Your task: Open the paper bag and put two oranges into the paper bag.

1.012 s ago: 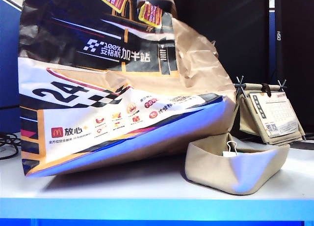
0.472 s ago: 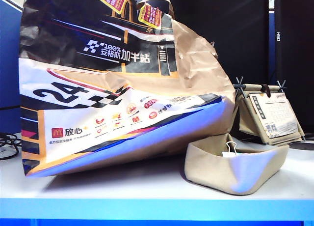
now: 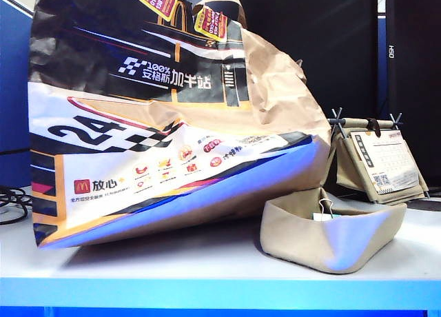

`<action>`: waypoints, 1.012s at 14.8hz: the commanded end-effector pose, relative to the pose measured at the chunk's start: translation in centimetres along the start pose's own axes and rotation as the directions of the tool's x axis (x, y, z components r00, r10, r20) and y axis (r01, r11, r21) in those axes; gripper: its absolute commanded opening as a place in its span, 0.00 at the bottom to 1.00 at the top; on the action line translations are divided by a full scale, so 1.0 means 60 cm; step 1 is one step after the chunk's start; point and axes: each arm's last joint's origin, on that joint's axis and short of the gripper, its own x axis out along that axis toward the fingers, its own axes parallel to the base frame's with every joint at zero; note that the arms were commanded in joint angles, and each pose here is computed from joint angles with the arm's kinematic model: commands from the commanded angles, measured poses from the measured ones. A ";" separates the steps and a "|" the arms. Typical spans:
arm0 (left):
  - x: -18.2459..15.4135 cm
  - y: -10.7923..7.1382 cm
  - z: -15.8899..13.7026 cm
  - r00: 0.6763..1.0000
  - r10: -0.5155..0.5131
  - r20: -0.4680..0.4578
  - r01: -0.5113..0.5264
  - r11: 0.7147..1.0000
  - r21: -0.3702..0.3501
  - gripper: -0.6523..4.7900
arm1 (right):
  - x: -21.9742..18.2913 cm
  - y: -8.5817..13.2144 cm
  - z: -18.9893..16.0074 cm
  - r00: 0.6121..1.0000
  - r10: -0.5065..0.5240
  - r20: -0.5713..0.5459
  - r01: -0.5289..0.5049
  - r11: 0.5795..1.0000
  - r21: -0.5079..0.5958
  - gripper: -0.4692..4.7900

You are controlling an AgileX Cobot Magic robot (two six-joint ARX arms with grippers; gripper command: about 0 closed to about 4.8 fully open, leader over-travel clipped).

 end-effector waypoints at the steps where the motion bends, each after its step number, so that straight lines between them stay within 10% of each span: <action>1: -0.049 -0.022 -0.058 0.997 0.058 0.051 -0.054 0.996 -0.075 0.15 | -0.068 0.035 0.003 0.981 -0.139 0.136 0.145 0.989 -0.034 0.07; 5: -0.113 -0.072 -0.209 0.984 0.142 0.111 -0.126 0.982 -0.141 0.15 | -0.142 0.081 -0.059 0.911 -0.336 0.239 0.339 0.940 0.031 0.07; 8: -0.122 -0.100 -0.284 0.998 0.017 0.063 -0.002 0.972 -0.234 0.15 | -0.145 0.098 -0.148 0.885 -0.330 0.329 0.326 0.943 0.069 0.07; 15: -0.057 -0.132 -0.434 0.992 -0.028 -0.124 -0.004 0.968 -0.251 0.16 | 0.047 0.039 -0.472 0.919 -0.252 0.302 0.203 0.962 0.183 0.08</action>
